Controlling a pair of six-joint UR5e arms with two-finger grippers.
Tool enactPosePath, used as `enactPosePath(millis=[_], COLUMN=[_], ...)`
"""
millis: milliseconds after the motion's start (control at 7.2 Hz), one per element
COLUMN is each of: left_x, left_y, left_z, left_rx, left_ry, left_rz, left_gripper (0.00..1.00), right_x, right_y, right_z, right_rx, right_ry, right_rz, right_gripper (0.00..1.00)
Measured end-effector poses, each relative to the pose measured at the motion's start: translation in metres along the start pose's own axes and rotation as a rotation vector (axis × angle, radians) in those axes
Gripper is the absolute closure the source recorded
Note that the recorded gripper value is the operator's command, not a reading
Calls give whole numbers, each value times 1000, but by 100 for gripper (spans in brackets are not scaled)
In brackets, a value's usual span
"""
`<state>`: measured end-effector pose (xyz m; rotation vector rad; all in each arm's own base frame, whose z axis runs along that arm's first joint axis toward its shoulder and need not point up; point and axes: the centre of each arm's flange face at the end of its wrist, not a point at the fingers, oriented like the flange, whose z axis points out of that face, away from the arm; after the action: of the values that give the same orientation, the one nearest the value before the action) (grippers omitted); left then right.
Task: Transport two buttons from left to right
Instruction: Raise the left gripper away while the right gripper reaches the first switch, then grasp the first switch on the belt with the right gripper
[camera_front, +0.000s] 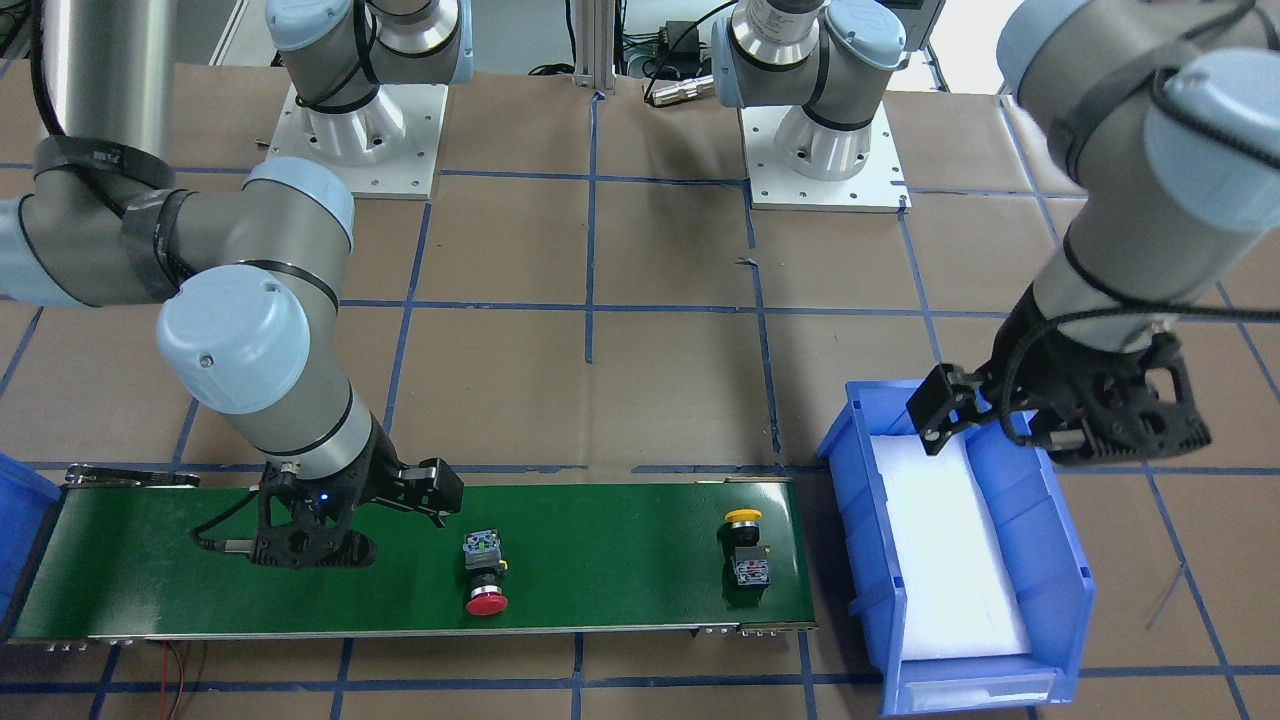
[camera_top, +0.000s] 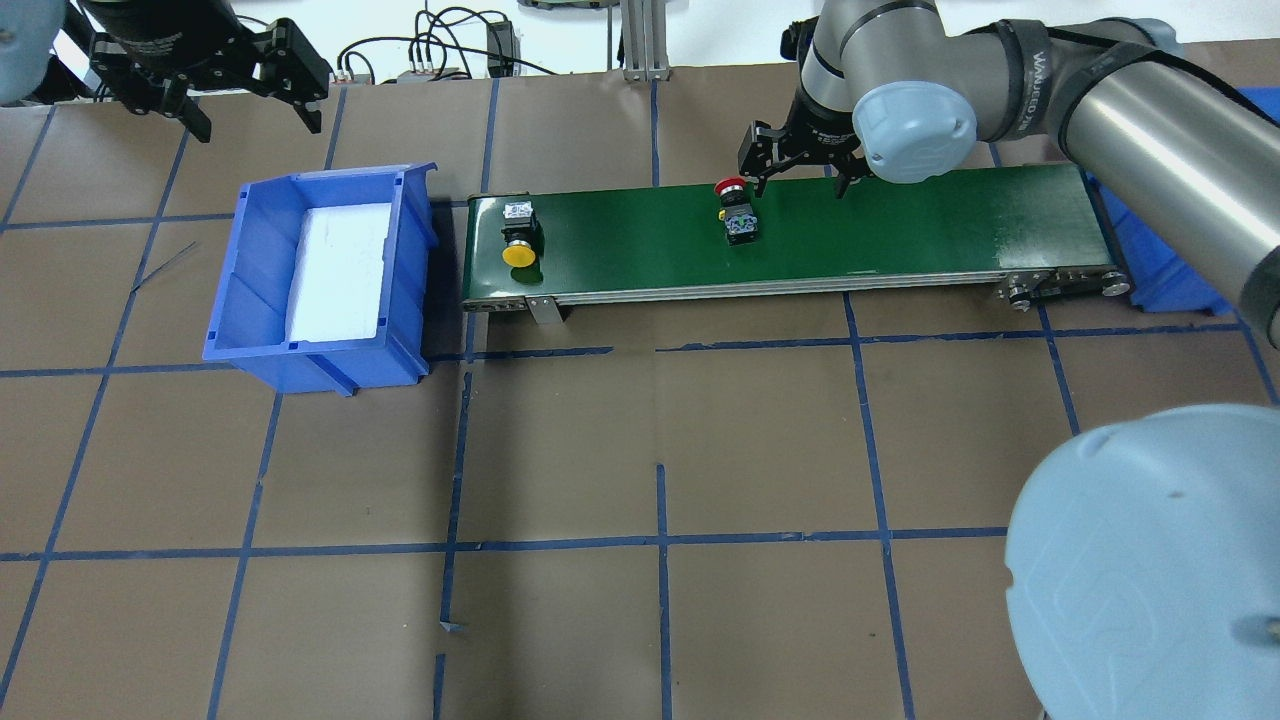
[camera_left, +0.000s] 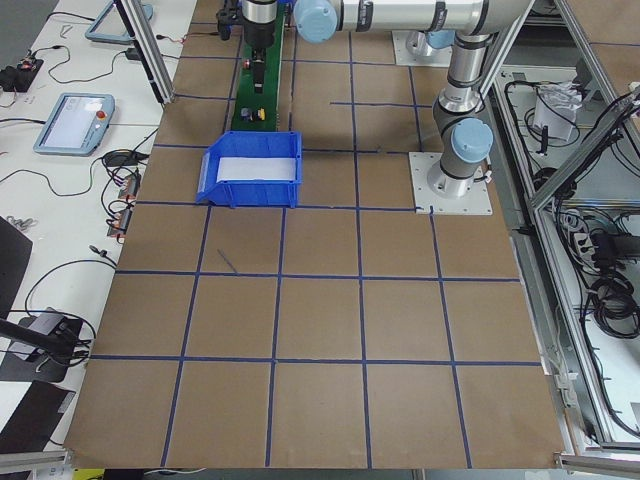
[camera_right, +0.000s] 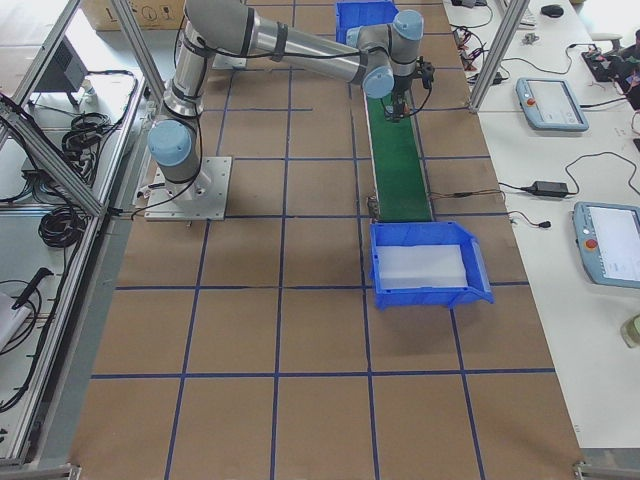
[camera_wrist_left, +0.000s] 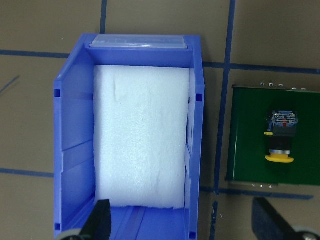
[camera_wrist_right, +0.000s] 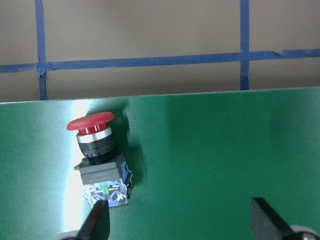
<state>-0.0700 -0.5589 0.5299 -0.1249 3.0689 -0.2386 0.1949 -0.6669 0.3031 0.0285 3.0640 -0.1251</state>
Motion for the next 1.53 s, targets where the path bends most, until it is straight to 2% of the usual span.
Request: enactPosePath(millis=[278, 417, 694, 833, 972, 1111, 1250, 1389, 1528], left_x=[-3, -3, -1, 1, 4, 8, 10, 10, 10], left_y=[25, 25, 40, 47, 49, 50, 49, 43, 37], left_z=[-22, -19, -5, -6, -7, -13, -12, 1, 16], left_rx=[25, 1, -141, -176, -184, -166, -161, -177, -199], left_ry=[4, 3, 10, 13, 21, 31, 35, 34, 29], left_rz=[-7, -7, 1, 5, 11, 16, 17, 15, 13], left_gripper=[0, 0, 0, 0, 0, 0, 0, 0, 0], right_x=[-14, -19, -23, -23, -22, -21, -18, -15, -11], right_y=[-2, -1, 0, 1, 1, 0, -2, -4, -6], right_z=[13, 19, 25, 28, 34, 40, 45, 48, 49], right_rx=[5, 4, -1, -3, -7, -11, -16, -19, -21], right_ry=[0, 4, 8, 8, 8, 10, 12, 12, 11], right_rz=[-19, -28, -36, -38, -40, -43, -49, -62, -84], right_gripper=[3, 6, 7, 7, 12, 21, 42, 74, 90])
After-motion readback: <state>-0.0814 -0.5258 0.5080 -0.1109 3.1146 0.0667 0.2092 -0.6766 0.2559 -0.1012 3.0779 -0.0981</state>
